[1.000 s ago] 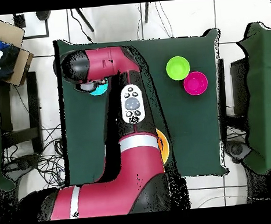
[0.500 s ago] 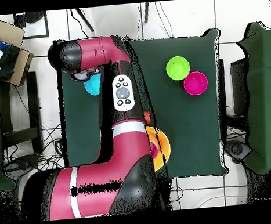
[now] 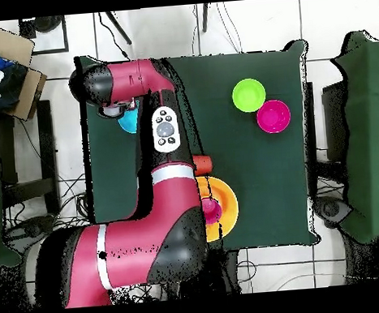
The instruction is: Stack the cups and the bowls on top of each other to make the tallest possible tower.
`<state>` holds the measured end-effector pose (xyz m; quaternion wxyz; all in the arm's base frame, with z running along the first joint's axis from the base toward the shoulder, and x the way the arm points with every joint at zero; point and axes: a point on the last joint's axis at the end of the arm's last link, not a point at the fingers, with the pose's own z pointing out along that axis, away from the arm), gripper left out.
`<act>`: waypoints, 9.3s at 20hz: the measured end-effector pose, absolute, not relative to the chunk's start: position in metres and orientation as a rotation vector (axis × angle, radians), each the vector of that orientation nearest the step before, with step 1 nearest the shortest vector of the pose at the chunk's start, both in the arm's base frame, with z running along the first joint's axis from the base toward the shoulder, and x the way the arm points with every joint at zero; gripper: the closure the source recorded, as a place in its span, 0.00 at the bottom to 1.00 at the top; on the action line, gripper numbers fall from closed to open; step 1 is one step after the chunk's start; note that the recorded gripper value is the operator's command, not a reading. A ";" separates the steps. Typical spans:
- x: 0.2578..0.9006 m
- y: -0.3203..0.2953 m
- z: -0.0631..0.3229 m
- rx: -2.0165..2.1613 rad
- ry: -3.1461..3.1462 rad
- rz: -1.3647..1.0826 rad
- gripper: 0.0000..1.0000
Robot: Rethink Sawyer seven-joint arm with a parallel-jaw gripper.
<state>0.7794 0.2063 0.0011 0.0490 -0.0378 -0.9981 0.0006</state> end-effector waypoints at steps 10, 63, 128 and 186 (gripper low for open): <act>0.780 0.213 -0.007 -0.106 -3.047 0.017 0.00; 0.758 0.231 -0.018 -0.141 -3.054 0.082 0.00; 0.649 0.117 0.241 -0.564 -2.991 -0.056 1.00; 0.562 0.018 0.205 -0.741 -2.850 -0.076 1.00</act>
